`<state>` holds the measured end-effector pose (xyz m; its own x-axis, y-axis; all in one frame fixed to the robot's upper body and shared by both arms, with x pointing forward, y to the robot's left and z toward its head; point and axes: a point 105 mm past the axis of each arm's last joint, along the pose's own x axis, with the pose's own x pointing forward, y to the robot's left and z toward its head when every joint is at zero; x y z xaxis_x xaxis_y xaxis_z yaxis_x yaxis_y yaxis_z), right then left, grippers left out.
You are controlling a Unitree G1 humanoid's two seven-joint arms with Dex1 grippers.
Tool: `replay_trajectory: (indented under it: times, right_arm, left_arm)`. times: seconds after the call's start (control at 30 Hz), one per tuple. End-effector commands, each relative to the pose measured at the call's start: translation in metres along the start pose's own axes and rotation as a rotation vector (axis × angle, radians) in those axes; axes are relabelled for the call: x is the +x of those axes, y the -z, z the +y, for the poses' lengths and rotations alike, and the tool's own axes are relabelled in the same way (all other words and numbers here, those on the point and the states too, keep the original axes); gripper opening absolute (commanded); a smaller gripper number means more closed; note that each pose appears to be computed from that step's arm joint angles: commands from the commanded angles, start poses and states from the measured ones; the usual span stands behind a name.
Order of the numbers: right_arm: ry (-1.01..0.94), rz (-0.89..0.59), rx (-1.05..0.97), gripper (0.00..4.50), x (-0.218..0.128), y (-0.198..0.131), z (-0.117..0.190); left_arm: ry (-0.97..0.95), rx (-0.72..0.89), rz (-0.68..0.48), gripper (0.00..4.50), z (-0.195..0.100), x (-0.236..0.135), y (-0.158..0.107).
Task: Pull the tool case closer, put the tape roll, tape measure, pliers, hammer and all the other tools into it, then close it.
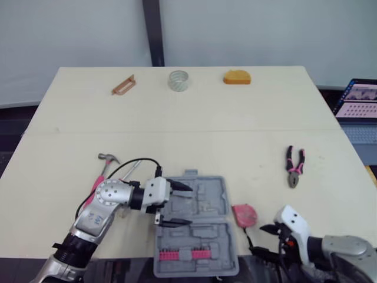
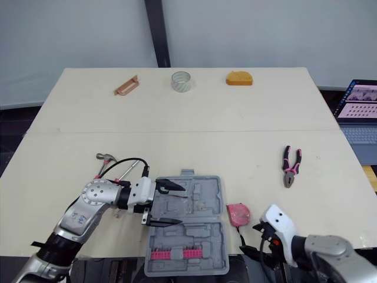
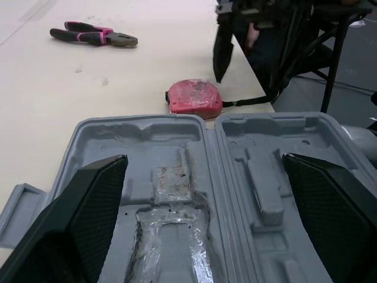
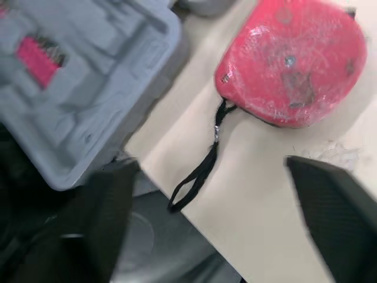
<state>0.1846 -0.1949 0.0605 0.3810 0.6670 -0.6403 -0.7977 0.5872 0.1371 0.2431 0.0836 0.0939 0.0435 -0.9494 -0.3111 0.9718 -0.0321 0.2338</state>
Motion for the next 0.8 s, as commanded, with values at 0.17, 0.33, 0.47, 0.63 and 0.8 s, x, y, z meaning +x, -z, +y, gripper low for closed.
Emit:
replay_trajectory:
  times: [0.17, 0.33, 0.47, 0.63, 0.8]
  right_arm:
    - [-0.200, 0.016, -0.507, 4.49, -0.003, -0.028, -0.029]
    - [-0.277, 0.061, -0.654, 4.49, 0.011, -0.027, -0.046]
    - [-0.306, 0.062, -0.712, 4.49, 0.021, -0.029, -0.052]
    - [-0.309, 0.044, -0.731, 4.49, 0.030, -0.028, -0.056]
    - [-0.312, 0.054, -0.749, 4.49, 0.035, -0.025, -0.057]
  left_arm:
    - [0.040, 0.122, -0.021, 4.50, -0.008, 0.007, -0.012]
    - [0.046, 0.156, -0.004, 4.50, -0.010, 0.010, -0.011]
    - [0.036, 0.158, 0.002, 4.50, -0.011, 0.009, -0.011]
    - [0.019, 0.152, 0.009, 4.50, -0.011, 0.009, -0.012]
    - [0.009, 0.140, 0.009, 4.50, -0.010, 0.008, -0.012]
